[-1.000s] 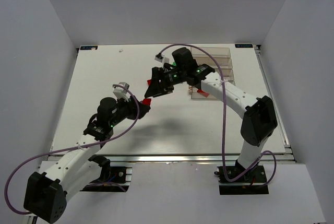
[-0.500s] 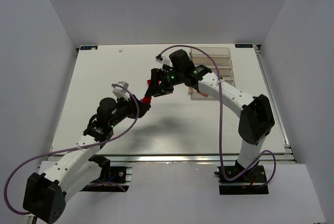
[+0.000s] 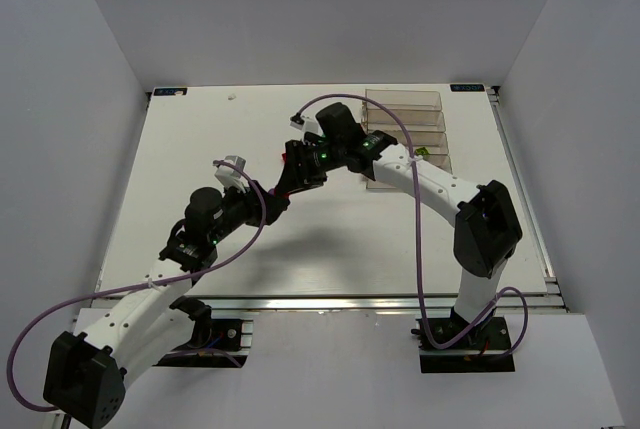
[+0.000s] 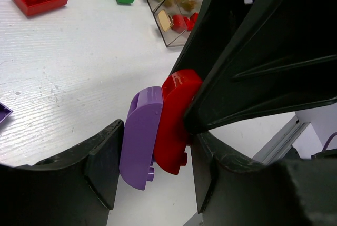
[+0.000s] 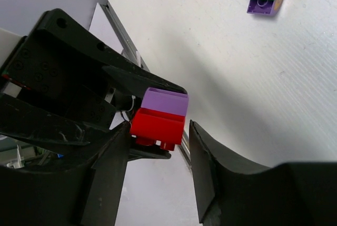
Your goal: Sort the legos into containers by color
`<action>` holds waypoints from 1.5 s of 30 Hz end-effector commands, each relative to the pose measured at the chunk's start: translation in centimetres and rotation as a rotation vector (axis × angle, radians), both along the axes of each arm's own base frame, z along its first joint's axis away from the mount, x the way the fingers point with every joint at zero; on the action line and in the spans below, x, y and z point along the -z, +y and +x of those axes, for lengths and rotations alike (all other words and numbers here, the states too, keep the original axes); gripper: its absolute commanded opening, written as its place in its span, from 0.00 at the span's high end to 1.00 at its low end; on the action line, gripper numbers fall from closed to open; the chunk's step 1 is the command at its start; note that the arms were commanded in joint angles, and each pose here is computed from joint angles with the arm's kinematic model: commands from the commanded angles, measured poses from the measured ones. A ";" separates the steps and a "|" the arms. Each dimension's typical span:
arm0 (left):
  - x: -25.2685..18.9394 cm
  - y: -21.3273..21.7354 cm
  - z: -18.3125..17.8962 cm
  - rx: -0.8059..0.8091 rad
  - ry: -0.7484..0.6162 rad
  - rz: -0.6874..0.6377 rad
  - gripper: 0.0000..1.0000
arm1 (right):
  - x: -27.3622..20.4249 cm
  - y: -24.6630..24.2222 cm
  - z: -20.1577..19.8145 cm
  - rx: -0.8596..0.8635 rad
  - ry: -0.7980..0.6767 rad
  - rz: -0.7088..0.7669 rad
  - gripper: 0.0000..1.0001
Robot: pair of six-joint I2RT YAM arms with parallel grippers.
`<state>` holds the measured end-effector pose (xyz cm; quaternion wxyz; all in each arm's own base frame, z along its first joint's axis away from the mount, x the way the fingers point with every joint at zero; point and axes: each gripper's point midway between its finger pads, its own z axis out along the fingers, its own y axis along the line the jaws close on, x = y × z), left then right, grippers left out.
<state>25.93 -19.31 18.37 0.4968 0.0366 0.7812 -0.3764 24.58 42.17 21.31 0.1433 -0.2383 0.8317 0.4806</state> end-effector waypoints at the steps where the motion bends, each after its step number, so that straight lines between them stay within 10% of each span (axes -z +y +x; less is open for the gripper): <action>1: -1.9 -0.3 0.1 0.003 -0.057 -0.036 0.65 | 0.2 0.4 -0.2 -0.010 -0.002 0.013 0.48; 11: -2.2 -0.4 -0.1 0.011 -0.059 -0.047 0.61 | -0.5 1.1 0.1 -0.028 -0.017 0.059 0.79; 17: -2.8 0.0 -0.3 -0.013 -0.057 -0.064 0.37 | -1.6 0.9 0.7 -0.055 -0.060 0.118 1.00; 31: -7.3 -2.3 -3.4 0.157 -0.081 -0.278 0.07 | -3.4 -6.8 2.3 -0.234 -0.099 0.384 1.00; 45: -8.3 -6.1 -4.6 0.420 -0.010 -0.429 0.06 | -8.0 -9.7 -3.5 -0.476 -0.238 0.613 1.00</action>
